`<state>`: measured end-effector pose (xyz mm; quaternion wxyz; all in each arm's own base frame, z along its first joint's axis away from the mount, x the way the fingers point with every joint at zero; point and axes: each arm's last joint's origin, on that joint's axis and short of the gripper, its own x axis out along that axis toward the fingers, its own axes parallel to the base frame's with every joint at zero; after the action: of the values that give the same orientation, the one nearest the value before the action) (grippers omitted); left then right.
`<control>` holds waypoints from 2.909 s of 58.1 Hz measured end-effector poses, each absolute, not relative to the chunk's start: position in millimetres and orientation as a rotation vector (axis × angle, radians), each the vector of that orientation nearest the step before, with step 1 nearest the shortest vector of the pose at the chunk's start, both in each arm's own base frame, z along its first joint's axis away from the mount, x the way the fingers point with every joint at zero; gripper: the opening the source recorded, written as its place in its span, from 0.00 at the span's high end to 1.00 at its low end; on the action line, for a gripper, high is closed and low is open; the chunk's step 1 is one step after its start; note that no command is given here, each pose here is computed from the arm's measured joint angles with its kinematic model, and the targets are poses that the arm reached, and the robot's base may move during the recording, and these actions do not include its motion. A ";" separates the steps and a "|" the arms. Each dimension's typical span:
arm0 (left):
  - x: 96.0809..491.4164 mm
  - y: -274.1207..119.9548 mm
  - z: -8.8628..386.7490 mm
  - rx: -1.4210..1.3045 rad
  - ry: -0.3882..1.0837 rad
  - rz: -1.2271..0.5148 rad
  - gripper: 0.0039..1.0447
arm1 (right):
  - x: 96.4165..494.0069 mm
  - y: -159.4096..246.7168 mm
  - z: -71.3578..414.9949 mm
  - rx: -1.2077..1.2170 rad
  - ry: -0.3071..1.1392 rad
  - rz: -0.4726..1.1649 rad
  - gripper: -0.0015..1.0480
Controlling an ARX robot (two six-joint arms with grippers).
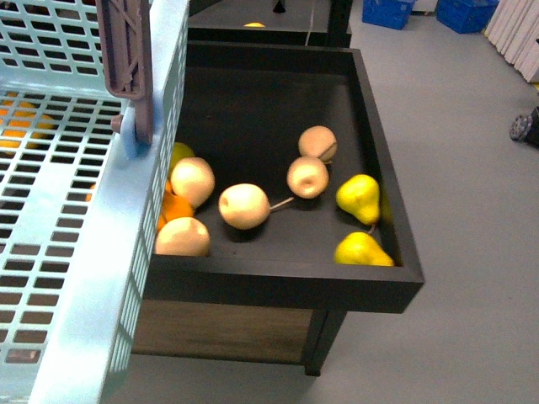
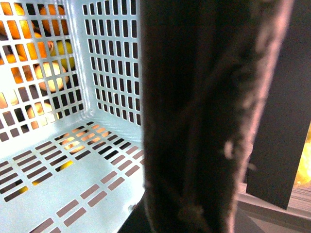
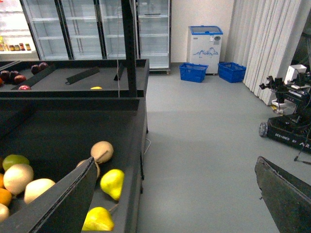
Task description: Pick mango and avocado into basket
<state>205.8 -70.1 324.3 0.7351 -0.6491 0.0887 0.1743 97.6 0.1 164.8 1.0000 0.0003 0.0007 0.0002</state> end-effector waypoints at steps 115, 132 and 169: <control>206.1 -70.1 323.0 -1.420 0.196 0.387 0.94 | 97.6 0.1 165.0 0.001 0.000 0.001 0.07; 206.5 -69.7 322.6 -1.418 0.198 0.389 0.94 | 97.6 0.1 165.0 0.000 0.000 0.005 0.07; 205.9 -70.0 323.0 -1.425 0.200 0.385 0.94 | 97.7 0.0 164.7 0.000 0.001 0.001 0.07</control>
<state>205.9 -70.0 323.0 0.7353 -0.6485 0.0908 0.1751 97.7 0.0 164.7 1.0000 0.0001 0.0007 0.0004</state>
